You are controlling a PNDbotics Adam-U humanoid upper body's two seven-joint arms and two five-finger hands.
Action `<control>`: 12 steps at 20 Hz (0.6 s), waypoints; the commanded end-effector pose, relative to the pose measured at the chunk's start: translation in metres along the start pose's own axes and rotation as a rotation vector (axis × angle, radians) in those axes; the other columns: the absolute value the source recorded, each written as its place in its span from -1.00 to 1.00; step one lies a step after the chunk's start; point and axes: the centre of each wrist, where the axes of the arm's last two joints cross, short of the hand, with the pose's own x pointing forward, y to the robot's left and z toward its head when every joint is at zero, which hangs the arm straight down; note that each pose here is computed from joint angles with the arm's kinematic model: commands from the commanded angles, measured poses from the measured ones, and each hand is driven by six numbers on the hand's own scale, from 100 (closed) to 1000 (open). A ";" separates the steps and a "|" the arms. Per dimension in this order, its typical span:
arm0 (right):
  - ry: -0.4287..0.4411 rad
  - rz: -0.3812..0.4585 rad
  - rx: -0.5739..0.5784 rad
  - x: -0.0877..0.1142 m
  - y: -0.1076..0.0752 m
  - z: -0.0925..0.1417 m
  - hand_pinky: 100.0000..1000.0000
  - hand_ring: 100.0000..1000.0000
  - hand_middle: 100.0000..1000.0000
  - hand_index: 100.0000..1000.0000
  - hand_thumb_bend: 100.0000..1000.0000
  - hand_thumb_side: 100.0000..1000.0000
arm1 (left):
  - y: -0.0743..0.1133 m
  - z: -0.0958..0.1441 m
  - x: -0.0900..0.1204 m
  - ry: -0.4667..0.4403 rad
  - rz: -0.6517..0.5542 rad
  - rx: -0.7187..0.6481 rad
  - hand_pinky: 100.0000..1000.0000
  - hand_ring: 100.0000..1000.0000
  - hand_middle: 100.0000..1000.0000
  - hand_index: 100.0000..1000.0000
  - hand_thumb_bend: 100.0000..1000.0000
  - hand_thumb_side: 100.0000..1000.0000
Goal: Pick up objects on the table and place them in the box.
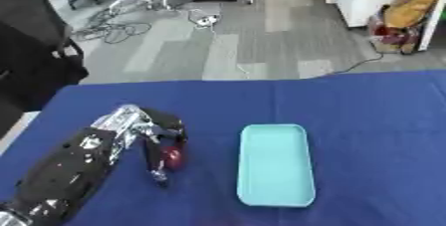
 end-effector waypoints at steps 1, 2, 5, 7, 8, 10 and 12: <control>-0.025 -0.011 0.020 0.003 0.004 -0.008 -0.45 -0.34 -0.24 0.12 -1.00 0.74 | 0.005 0.007 -0.007 0.016 0.006 0.022 -1.00 -1.00 -0.57 -0.01 0.24 -0.39; -0.024 -0.011 0.020 0.003 0.004 -0.008 -0.45 -0.34 -0.24 0.12 -1.00 0.74 | 0.005 0.007 -0.007 0.016 0.010 0.023 -1.00 -1.00 -0.60 -0.06 0.20 -0.38; -0.024 -0.011 0.020 0.003 0.004 -0.008 -0.45 -0.34 -0.24 0.12 -1.00 0.75 | 0.003 0.007 -0.007 0.017 0.028 0.026 -1.00 -1.00 -0.69 -0.18 0.02 -0.34; -0.024 -0.011 0.020 0.003 0.004 -0.008 -0.45 -0.34 -0.24 0.12 -1.00 0.75 | 0.002 0.007 -0.008 0.020 0.040 0.026 -1.00 -1.00 -0.77 -0.29 -0.07 -0.27; -0.024 -0.011 0.020 0.003 0.004 -0.008 -0.45 -0.34 -0.25 0.12 -1.00 0.75 | 0.002 0.007 -0.008 0.022 0.046 0.026 -1.00 -1.00 -0.82 -0.37 -0.14 -0.23; -0.024 -0.011 0.020 0.003 0.004 -0.008 -0.45 -0.34 -0.25 0.12 -1.00 0.75 | 0.002 0.007 -0.008 0.026 0.057 0.026 -1.00 -1.00 -0.90 -0.42 -0.19 -0.20; -0.024 -0.011 0.020 0.003 0.004 -0.008 -0.45 -0.34 -0.25 0.12 -1.00 0.75 | 0.002 0.007 -0.008 0.028 0.061 0.030 -1.00 -1.00 -1.00 -0.47 -0.33 -0.12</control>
